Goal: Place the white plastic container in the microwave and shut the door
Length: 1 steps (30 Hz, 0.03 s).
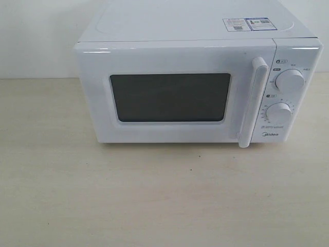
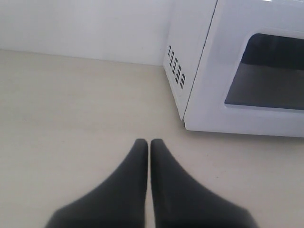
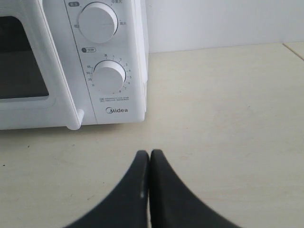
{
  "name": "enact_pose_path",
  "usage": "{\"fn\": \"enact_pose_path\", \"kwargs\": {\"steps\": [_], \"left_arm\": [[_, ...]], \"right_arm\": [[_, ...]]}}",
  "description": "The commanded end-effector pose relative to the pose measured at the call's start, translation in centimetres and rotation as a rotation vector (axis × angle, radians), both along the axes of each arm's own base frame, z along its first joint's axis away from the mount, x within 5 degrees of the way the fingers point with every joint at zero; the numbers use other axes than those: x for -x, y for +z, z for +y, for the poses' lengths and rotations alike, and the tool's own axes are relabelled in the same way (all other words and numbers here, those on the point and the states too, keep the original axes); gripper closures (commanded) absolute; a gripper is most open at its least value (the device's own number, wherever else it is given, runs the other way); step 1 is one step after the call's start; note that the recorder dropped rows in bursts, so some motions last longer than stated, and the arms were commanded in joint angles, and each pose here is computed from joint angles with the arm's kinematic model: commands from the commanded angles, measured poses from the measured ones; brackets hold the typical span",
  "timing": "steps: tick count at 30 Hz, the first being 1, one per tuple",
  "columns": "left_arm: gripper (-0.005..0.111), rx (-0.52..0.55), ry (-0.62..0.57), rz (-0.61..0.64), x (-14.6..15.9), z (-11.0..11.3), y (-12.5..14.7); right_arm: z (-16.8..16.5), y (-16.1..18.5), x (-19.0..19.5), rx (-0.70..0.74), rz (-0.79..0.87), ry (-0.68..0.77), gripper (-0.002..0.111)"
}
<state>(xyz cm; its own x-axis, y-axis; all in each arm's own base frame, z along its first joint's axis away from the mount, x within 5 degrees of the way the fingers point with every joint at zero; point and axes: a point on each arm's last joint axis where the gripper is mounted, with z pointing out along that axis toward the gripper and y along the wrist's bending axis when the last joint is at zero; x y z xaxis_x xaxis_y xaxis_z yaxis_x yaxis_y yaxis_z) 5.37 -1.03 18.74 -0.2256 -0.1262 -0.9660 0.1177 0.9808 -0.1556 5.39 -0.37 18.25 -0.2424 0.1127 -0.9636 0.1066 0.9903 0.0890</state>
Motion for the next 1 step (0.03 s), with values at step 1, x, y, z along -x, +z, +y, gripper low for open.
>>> {"fn": "enact_pose_path", "kwargs": {"steps": [1], "left_arm": [[0.102,0.005,-0.003,0.000,0.01,-0.02,-0.08]], "right_arm": [[0.00,0.05,0.03,-0.003,-0.008,-0.002,0.109]]}}
